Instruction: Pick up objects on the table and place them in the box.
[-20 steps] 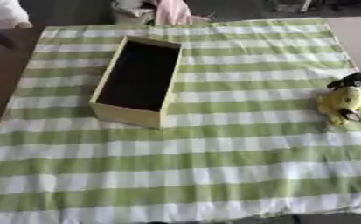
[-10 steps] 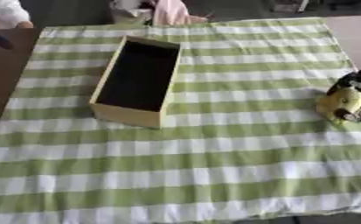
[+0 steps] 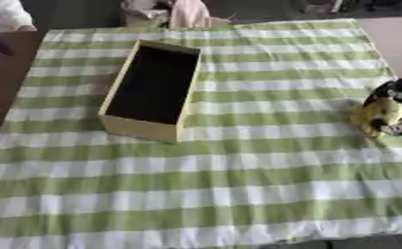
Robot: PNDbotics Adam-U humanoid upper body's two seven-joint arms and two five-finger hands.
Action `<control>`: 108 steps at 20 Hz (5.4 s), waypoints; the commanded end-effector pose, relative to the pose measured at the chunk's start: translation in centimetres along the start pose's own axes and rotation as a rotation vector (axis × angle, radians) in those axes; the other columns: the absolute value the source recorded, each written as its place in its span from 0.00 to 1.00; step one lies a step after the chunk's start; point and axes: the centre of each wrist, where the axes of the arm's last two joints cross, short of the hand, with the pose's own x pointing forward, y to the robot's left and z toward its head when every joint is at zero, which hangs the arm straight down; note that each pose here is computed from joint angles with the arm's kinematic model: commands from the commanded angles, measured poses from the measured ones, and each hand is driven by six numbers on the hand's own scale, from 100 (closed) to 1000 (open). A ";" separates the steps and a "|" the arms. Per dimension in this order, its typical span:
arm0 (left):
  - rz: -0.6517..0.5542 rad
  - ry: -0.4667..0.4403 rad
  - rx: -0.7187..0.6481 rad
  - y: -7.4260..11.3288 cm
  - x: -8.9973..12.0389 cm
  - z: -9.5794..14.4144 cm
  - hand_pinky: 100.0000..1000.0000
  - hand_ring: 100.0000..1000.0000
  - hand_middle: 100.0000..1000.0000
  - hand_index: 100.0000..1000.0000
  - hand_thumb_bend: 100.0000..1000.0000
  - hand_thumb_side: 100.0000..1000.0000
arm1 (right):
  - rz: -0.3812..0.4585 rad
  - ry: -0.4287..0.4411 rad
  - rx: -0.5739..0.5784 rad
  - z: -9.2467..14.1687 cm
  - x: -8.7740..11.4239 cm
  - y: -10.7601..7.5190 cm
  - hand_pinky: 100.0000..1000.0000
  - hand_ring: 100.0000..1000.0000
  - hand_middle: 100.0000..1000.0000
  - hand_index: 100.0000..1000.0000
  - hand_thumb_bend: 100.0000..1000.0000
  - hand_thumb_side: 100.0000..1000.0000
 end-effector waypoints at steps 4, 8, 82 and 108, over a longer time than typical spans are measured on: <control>-0.009 -0.024 -0.009 0.3 0.6 -0.4 0.41 0.98 0.84 0.66 0.00 0.70 | -0.020 0.007 -0.049 1.1 -0.4 -1.5 0.54 0.66 0.61 0.75 0.00 0.18; -0.010 -0.023 -0.009 0.3 0.6 -0.4 0.40 0.98 0.84 0.66 0.00 0.70 | -0.026 0.006 -0.073 1.5 -0.3 -2.4 0.54 0.66 0.62 0.70 0.00 0.18; 0.045 -0.054 -0.009 -0.5 0.8 -1.2 0.40 0.99 0.85 0.66 0.00 0.71 | 0.294 -0.399 -0.681 -14.1 32.8 -16.6 0.45 0.61 0.66 0.66 0.00 0.08; 0.055 -0.049 -0.007 -0.6 0.7 -1.2 0.40 1.00 0.86 0.66 0.00 0.72 | 0.422 -0.338 -0.540 -15.4 33.7 -15.6 0.92 0.91 0.84 0.86 0.07 0.30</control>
